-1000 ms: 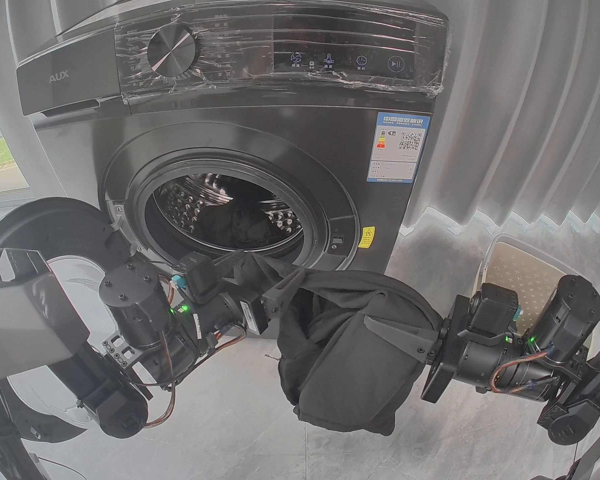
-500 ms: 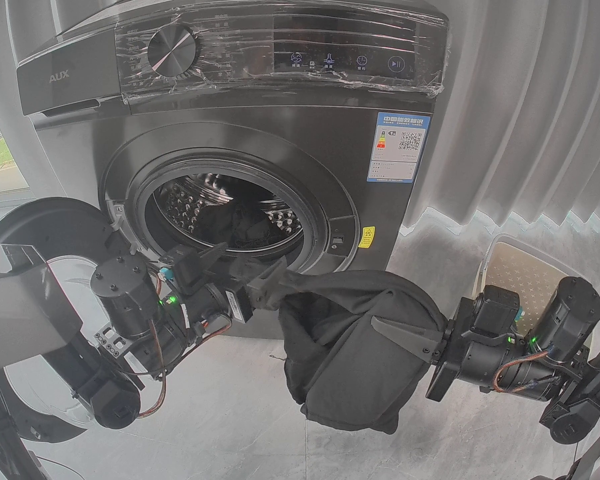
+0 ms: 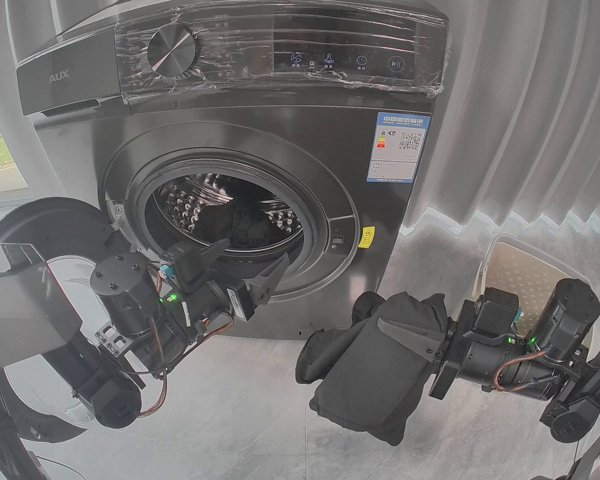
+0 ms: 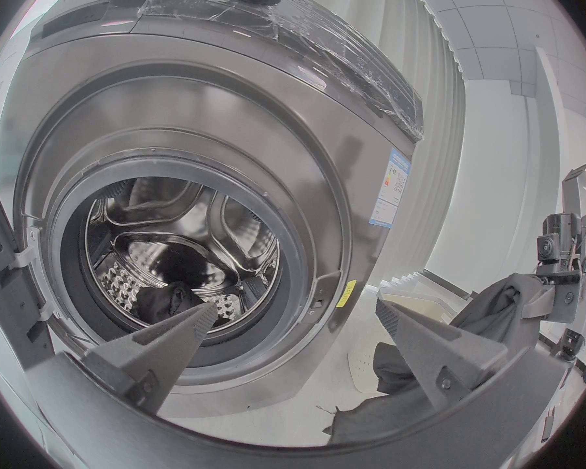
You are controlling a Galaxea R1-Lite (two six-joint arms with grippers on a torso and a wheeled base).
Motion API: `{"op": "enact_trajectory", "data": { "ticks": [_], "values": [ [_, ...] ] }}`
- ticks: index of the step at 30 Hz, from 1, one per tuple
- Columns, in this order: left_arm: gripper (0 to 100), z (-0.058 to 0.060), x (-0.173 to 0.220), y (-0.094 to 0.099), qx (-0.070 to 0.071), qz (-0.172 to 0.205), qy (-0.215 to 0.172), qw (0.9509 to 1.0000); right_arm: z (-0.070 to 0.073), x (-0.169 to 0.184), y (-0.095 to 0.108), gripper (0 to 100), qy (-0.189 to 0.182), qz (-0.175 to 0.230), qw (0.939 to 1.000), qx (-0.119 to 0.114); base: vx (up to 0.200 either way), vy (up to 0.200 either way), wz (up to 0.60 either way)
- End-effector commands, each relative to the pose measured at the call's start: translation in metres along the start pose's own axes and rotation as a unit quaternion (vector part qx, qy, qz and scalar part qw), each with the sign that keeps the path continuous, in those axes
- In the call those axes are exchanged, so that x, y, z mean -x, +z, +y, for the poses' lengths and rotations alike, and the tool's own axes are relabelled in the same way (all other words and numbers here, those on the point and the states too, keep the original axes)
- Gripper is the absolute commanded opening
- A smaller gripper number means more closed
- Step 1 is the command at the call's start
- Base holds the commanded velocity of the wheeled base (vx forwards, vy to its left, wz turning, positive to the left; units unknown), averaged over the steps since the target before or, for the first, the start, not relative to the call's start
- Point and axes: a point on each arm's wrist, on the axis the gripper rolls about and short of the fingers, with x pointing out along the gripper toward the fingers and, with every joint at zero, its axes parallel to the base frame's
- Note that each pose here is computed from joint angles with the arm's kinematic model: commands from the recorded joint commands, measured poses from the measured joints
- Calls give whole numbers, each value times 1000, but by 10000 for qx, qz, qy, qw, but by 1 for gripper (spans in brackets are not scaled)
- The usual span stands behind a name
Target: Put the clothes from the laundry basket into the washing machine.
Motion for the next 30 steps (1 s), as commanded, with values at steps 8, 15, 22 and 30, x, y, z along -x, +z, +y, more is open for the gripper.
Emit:
{"op": "enact_trajectory", "data": {
  "ticks": [8,15,22,30],
  "values": [
    [100,-38,37,0,58,384,-1303,9907,0,-3,5,0,28,-123,9999,37,0,0,0],
    [100,-54,75,-13,-55,957,-2387,9663,2,-6,7,0,88,-167,9998,37,0,0,0],
    [100,-57,74,-26,-322,1171,-2633,9570,5,-8,7,0,151,-175,9997,40,0,0,0],
    [100,-61,46,-52,-525,1330,-2639,9539,11,-12,8,0,280,-211,9994,27,0,0,0]
  ]
}}
